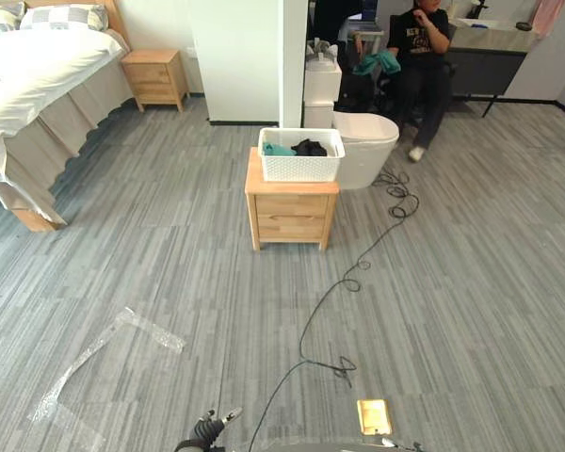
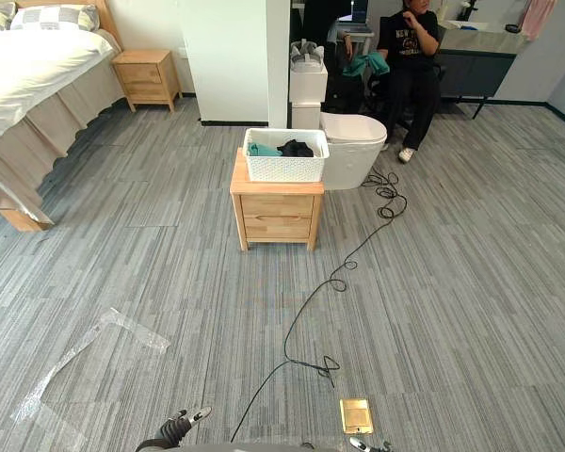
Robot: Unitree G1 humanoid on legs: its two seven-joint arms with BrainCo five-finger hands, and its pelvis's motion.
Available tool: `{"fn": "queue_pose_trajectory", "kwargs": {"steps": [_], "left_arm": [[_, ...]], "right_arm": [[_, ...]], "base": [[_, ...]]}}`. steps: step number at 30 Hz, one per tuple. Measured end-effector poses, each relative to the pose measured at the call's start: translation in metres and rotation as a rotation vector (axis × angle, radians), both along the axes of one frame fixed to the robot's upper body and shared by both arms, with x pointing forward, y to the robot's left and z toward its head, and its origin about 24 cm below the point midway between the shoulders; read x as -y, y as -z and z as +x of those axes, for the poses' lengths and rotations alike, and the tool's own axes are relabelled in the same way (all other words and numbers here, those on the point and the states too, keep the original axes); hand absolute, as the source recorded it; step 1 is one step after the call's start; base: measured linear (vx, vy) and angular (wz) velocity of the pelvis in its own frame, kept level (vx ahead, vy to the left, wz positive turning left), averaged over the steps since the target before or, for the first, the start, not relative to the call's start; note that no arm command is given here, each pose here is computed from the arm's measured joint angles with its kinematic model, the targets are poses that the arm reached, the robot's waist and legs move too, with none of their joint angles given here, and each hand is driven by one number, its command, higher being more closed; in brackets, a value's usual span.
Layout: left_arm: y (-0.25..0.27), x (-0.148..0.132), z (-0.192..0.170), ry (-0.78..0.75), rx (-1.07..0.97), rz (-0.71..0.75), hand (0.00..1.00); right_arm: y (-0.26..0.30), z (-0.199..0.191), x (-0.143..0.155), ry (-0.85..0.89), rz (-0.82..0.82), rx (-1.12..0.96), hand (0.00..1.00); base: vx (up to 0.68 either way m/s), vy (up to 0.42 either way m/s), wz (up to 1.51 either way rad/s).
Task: Pick up the laundry basket with both hands and put the clothes into the washing machine.
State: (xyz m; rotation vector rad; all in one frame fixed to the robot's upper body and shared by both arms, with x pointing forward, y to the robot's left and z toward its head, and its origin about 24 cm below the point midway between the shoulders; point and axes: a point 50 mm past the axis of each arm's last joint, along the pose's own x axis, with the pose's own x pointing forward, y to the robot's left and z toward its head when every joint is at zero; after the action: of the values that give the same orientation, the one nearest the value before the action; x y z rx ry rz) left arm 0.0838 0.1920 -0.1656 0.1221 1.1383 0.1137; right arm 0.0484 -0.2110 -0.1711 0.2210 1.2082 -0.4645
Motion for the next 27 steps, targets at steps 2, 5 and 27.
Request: {"fn": "queue_pose_trajectory", "kwargs": {"steps": [2, 5, 27], "left_arm": [[0.0001, -0.0001, -0.0004, -0.004, -0.001, -0.001, 0.0], [0.0005, -0.0001, -0.0015, -0.005, -0.006, -0.001, 0.0], [0.0013, -0.0017, -0.0043, -0.097, -0.005, -0.024, 0.0]], "right_arm": [[0.0001, -0.0016, 0.0002, 0.001, 0.0, -0.004, 0.0], [0.0003, -0.0031, 0.0003, 0.002, -0.001, -0.007, 0.0], [0.0014, -0.0024, -0.0036, 0.012, 0.015, -0.014, 0.0]], "base": [[-0.06, -0.008, 0.01], [-0.03, -0.002, 0.0], [0.0, 0.002, 0.0]]}}
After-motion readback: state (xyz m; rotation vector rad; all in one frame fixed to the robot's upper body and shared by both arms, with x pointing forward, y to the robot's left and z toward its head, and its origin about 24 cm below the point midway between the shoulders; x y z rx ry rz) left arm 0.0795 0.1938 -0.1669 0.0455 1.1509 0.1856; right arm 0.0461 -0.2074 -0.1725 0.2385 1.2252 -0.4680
